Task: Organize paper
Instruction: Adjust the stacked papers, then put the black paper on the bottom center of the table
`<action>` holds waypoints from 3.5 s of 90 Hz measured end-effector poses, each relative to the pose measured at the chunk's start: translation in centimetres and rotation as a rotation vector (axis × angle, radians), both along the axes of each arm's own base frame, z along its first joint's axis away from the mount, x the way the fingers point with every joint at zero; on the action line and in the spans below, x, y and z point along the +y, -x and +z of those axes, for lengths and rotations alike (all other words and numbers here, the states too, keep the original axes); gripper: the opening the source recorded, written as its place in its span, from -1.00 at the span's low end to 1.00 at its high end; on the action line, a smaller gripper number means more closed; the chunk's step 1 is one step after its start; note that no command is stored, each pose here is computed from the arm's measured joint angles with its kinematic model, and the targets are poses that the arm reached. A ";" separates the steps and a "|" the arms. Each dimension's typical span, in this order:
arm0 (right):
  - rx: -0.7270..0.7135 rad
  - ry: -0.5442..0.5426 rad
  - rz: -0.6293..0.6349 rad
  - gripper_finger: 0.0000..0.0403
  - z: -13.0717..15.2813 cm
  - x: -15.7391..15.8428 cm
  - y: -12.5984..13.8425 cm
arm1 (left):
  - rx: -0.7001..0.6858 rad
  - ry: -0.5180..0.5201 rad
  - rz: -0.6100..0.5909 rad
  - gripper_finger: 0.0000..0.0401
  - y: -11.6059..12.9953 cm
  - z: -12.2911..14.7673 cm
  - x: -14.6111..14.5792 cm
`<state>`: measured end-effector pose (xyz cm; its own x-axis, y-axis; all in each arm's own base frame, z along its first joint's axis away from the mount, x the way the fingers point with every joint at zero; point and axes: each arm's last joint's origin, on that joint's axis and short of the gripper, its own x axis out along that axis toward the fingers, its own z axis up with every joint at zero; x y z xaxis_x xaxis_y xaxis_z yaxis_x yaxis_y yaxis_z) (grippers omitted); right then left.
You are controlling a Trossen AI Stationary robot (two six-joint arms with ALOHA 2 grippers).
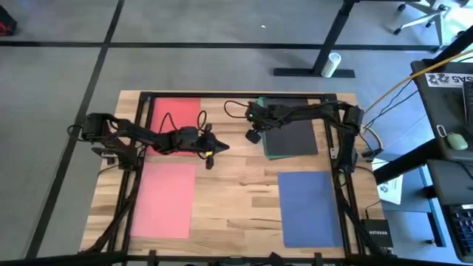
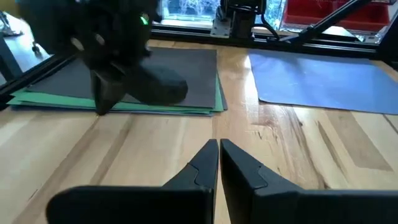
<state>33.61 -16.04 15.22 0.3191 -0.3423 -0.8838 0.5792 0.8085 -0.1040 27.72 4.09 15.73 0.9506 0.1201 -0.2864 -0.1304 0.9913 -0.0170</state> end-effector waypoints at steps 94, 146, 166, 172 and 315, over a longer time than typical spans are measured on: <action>0.029 -0.131 -0.234 -1.00 -1.9 -9.5 2.2 | 0.025 0.004 0.002 -1.00 0.1 -0.2 0.0; -0.106 -0.136 0.027 -1.00 2.6 -5.9 0.3 | 0.040 0.006 0.001 -1.00 0.1 -0.4 0.0; -0.011 -0.162 0.242 -1.00 6.4 -0.4 0.6 | 0.045 0.006 0.001 -1.00 0.1 -0.4 0.0; 0.048 -0.153 0.290 -1.00 7.3 1.7 0.8 | 0.045 0.004 0.001 -1.00 0.1 -0.4 0.0; -0.009 0.102 0.221 -0.30 -1.6 16.4 9.3 | -0.032 0.022 -0.038 -1.00 -0.1 0.3 -0.1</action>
